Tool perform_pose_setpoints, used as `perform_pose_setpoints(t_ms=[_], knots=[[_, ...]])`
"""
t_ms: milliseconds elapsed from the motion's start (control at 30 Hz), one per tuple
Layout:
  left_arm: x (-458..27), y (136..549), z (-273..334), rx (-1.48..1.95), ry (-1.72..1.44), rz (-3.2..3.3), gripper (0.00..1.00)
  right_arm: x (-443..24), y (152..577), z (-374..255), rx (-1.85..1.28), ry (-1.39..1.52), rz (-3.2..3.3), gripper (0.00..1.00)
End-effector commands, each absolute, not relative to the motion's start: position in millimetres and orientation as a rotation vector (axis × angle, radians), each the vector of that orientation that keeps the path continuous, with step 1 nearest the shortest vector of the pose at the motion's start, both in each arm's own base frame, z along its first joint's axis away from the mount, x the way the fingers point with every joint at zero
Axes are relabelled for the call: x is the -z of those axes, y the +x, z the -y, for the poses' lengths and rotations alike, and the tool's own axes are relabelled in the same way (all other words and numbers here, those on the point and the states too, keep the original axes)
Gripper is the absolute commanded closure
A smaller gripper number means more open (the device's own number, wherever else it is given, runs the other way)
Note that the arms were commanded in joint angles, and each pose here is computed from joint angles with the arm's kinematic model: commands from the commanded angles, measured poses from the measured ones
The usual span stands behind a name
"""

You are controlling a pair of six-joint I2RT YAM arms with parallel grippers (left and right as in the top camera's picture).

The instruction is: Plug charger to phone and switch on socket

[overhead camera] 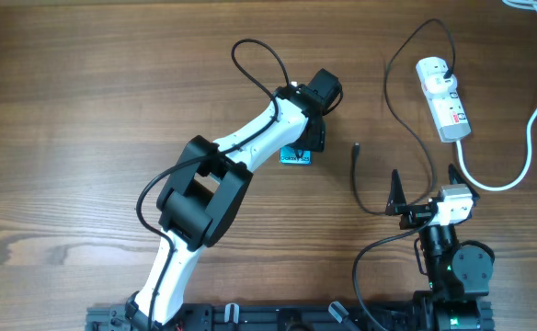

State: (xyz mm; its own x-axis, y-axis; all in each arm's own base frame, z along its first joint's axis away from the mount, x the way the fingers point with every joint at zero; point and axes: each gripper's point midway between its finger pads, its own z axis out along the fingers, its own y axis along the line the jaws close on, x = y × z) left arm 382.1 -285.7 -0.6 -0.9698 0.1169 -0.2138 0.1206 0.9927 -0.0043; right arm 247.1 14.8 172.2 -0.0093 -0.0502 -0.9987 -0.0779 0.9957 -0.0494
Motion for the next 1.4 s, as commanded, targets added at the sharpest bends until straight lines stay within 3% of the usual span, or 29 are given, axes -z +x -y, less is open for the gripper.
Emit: perform_pose_setpoints(t_ms=[0, 1367], knots=[[34, 369, 278, -0.042, 0.204, -2.991, 0.25, -172, 247, -14, -0.017, -0.098, -1.579, 0.00], [-26, 372, 281, 0.040, 0.186, -2.922, 0.26, -172, 247, -14, -0.017, -0.099, -1.579, 0.00]])
